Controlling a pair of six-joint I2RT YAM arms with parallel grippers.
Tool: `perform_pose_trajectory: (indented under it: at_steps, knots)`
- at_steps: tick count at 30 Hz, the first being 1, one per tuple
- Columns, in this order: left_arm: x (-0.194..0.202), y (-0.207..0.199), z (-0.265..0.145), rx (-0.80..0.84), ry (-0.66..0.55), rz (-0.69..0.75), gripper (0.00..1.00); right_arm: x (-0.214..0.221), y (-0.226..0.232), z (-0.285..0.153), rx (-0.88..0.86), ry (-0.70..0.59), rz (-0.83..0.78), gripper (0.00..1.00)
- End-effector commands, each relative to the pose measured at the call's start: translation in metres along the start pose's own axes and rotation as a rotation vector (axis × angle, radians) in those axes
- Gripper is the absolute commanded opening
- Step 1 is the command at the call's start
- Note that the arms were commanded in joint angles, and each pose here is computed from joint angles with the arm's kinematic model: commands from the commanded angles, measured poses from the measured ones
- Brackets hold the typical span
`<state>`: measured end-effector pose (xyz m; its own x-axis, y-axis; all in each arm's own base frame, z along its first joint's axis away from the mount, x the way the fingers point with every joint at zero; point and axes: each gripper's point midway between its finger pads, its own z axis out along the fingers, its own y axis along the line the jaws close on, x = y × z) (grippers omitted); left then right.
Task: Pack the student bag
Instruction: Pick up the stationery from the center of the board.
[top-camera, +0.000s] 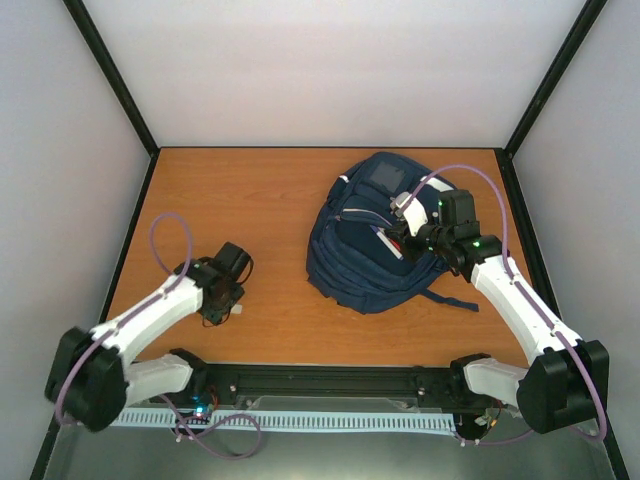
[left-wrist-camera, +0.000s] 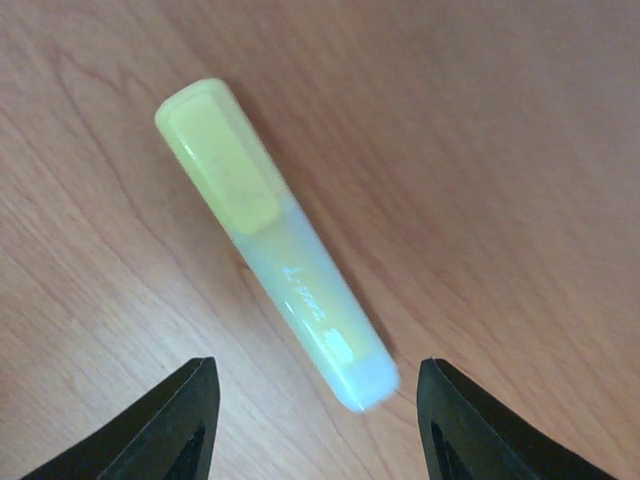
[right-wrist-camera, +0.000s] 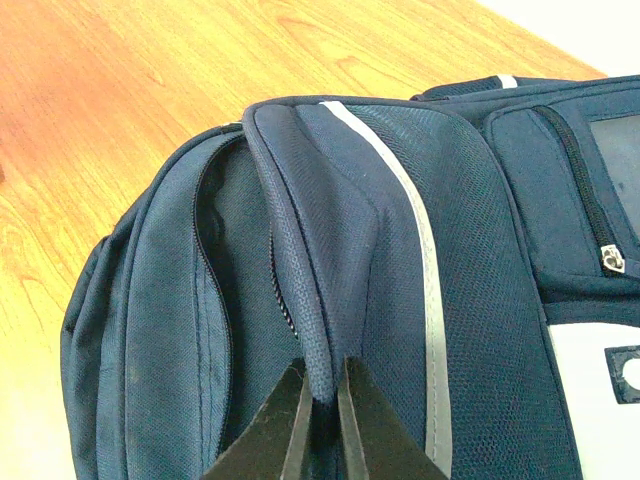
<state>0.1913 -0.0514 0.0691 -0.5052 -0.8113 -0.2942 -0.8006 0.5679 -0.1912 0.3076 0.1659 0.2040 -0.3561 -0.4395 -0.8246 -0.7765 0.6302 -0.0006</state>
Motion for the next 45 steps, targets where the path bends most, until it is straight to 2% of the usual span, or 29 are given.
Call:
perform_pose_trajectory:
  at_steps: [1, 5, 13, 21, 25, 28, 31, 37, 39, 43, 45]
  knots:
    - [0.008, 0.005, 0.015, -0.145, 0.125, 0.008, 0.57, -0.019, 0.001, -0.009, -0.005, -0.064, -0.034, 0.07]
    - [0.017, -0.001, 0.035, -0.119, 0.204, -0.052, 0.56, -0.016, -0.007, -0.011, 0.016, -0.061, -0.019, 0.07]
    - [0.007, -0.003, 0.047, -0.136, 0.186, -0.059, 0.56, -0.014, -0.008, -0.009, 0.011, -0.054, -0.013, 0.07]
    - [0.009, -0.007, 0.053, -0.151, 0.209, -0.016, 0.35, -0.012, -0.009, -0.008, 0.011, -0.048, -0.011, 0.07]
    - [0.011, -0.017, 0.05, -0.109, 0.235, 0.053, 0.3, -0.012, -0.009, -0.008, 0.006, -0.048, -0.01, 0.07]
    - [0.022, -0.035, 0.047, -0.008, 0.287, 0.17, 0.26, -0.011, -0.008, -0.007, 0.001, -0.044, -0.005, 0.07]
    - [0.041, -0.049, 0.04, 0.051, 0.31, 0.352, 0.26, -0.011, -0.008, -0.006, -0.003, -0.043, -0.007, 0.07]
    - [0.111, -0.037, 0.039, 0.069, 0.483, 0.711, 0.23, -0.009, -0.008, -0.004, -0.006, -0.038, -0.003, 0.08]
    - [0.126, -0.031, 0.036, 0.085, 0.505, 0.783, 0.18, -0.009, -0.008, -0.005, -0.007, -0.038, -0.004, 0.08]
    - [0.145, -0.021, 0.028, 0.077, 0.526, 0.912, 0.2, -0.009, -0.008, -0.004, -0.01, -0.037, 0.0, 0.08]
    - [0.152, -0.015, 0.023, 0.049, 0.539, 0.992, 0.28, -0.009, -0.008, -0.004, -0.011, -0.038, -0.001, 0.08]
